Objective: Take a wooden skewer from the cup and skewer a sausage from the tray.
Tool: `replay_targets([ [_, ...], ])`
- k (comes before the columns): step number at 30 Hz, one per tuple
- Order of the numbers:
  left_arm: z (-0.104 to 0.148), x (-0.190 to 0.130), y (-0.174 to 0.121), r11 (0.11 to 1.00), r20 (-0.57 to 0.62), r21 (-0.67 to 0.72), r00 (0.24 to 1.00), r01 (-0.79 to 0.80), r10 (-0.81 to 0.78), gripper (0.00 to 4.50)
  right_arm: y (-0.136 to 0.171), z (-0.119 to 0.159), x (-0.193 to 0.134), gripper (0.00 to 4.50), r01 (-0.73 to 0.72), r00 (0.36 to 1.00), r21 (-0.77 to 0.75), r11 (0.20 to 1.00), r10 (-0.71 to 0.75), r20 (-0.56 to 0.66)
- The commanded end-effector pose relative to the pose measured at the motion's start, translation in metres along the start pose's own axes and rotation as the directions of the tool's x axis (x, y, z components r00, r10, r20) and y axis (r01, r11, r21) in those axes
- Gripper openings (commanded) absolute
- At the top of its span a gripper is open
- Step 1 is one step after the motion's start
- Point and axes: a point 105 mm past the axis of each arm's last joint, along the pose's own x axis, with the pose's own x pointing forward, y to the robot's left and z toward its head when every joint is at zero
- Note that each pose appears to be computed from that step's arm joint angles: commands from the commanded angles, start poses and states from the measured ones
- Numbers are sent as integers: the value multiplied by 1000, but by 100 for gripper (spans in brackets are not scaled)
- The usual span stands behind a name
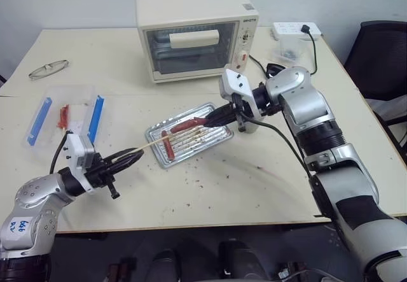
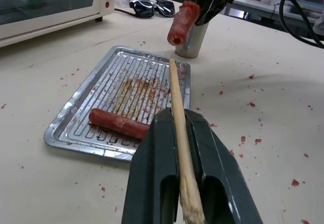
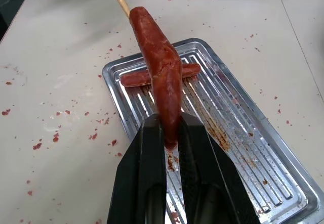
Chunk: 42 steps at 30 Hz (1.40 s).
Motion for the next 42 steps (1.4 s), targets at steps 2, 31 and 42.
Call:
replay_targets([
  [2,5,-3,-2,1000,0,10,1000,19,-19,0,-2,8,-9,33,24,999,-27,999,-23,21],
  [31,13,10,-4,999,55,-9,998,41,-41,0,2,3,-6,33,2,1000,-5,1000,-1,27],
  [42,15,18,-5,998,64,-9,996,64,-63,0,7,6,-3,33,-26,999,-18,999,27,40],
])
